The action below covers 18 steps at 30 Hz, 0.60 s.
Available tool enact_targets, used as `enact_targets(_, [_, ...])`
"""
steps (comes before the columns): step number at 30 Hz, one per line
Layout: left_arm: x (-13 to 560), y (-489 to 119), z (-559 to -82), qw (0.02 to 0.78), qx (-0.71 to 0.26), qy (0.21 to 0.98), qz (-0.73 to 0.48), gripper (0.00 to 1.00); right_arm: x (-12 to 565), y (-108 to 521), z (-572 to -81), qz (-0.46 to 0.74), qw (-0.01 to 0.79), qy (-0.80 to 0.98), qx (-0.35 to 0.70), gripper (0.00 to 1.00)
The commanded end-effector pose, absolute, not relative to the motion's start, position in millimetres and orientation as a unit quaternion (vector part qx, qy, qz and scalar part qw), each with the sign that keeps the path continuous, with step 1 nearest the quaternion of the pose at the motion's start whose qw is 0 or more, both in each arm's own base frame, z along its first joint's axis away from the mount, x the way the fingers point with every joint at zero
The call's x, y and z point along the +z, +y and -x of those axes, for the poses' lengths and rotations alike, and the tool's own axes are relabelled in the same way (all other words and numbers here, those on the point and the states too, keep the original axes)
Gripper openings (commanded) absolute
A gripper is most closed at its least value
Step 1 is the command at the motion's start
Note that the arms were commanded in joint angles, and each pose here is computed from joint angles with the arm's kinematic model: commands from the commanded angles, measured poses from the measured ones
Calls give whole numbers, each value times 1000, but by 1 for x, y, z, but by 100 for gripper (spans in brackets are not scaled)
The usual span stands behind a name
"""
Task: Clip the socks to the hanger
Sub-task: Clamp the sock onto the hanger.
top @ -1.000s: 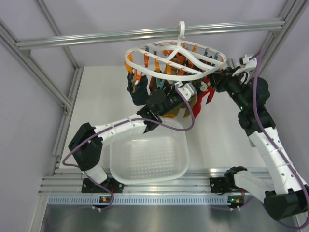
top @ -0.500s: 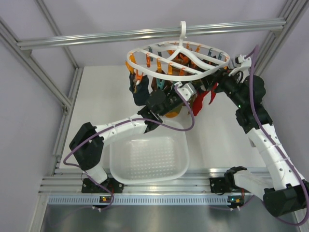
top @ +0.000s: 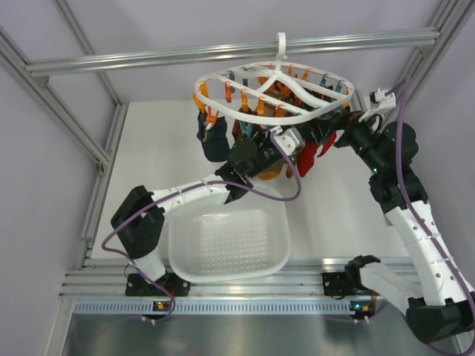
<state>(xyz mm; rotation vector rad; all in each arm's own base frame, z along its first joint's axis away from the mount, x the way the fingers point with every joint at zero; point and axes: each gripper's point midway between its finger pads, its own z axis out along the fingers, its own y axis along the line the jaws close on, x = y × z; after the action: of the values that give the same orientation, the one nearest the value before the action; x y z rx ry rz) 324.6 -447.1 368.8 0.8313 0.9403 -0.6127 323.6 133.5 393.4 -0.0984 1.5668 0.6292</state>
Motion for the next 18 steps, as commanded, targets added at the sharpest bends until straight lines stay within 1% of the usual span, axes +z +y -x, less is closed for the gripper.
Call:
enact_targets(1, [392,-439,-332,774,-311,436,-339,0,418,122,-310,37,684,677,269,97])
enact_targets(5, [379,-444,-318,753,-324,445,-360,1,417,115,-306,27,685,681,257,98])
enact_targets(6, [377,-446,-316,749,-326,448,-364,6,416,113,-305,25,683,684,254,98])
enact_targets(7, [378,-446,-314,746,-329,448,-366,17,415,112,-305,23,682,686,252,98])
enact_targets(9, [376,-447,-311,736,-336,460,-365,26,414,110,-302,21,682,688,249,99])
enact_targets(10, [375,-448,-310,732,-339,463,-367,36,412,108,-300,20,679,691,246,99])
enact_targets(12, [366,-450,-303,713,-347,476,-380,39,410,106,-298,22,678,694,241,100])
enact_targets(13, [368,-449,-299,710,-349,476,-384,45,408,103,-295,23,676,698,235,100])
enact_targets(14, [367,-450,-292,702,-357,476,-391,46,406,101,-295,24,675,700,230,100])
enact_targets(16, [361,-448,-279,678,-368,487,-409,50,407,94,-291,24,680,700,217,100])
enact_targets(18, [359,-445,-258,656,-385,488,-428,57,406,90,-286,27,680,702,210,100])
